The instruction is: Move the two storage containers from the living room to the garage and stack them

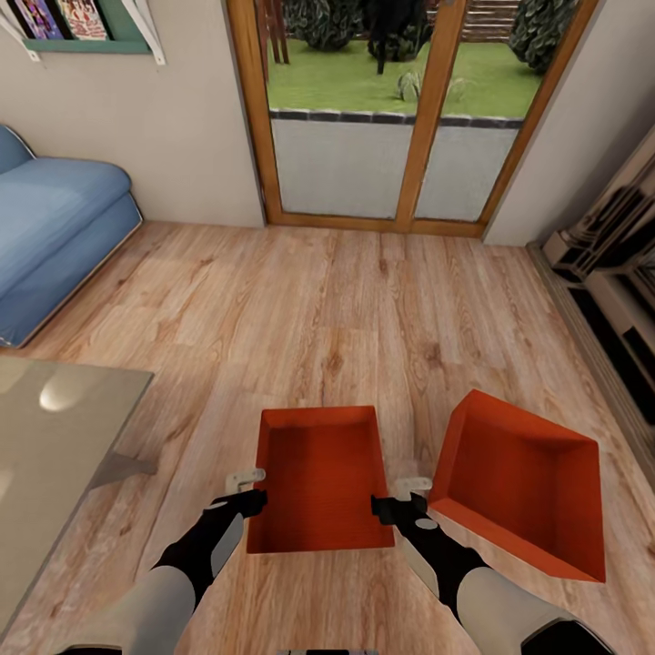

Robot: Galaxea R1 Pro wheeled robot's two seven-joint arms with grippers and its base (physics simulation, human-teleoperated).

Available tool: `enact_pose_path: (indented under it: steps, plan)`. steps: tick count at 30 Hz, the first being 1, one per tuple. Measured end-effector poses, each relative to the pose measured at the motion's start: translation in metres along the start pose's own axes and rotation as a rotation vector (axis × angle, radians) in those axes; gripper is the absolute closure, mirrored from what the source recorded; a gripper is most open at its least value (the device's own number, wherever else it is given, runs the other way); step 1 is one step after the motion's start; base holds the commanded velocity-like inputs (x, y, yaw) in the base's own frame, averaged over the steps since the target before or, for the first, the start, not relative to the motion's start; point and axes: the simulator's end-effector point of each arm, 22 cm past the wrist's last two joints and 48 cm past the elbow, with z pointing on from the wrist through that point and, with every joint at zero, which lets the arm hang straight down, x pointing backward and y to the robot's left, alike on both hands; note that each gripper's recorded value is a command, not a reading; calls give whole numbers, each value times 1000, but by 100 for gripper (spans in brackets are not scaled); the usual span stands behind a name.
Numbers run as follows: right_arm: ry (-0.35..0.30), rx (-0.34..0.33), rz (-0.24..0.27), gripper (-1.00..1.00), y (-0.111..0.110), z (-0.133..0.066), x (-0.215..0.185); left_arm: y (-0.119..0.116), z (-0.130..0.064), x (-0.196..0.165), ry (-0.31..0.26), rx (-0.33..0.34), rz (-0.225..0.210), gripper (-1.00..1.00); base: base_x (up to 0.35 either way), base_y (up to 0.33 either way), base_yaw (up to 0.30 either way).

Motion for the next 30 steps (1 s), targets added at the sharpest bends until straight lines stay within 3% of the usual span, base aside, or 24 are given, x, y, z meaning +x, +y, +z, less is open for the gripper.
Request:
enact_pose_path:
  steps: [30]
  plan:
    - [-7,-4,-2,-100,0,49,35,6,54,26,-7,-6,-1,-100,0,0,0]
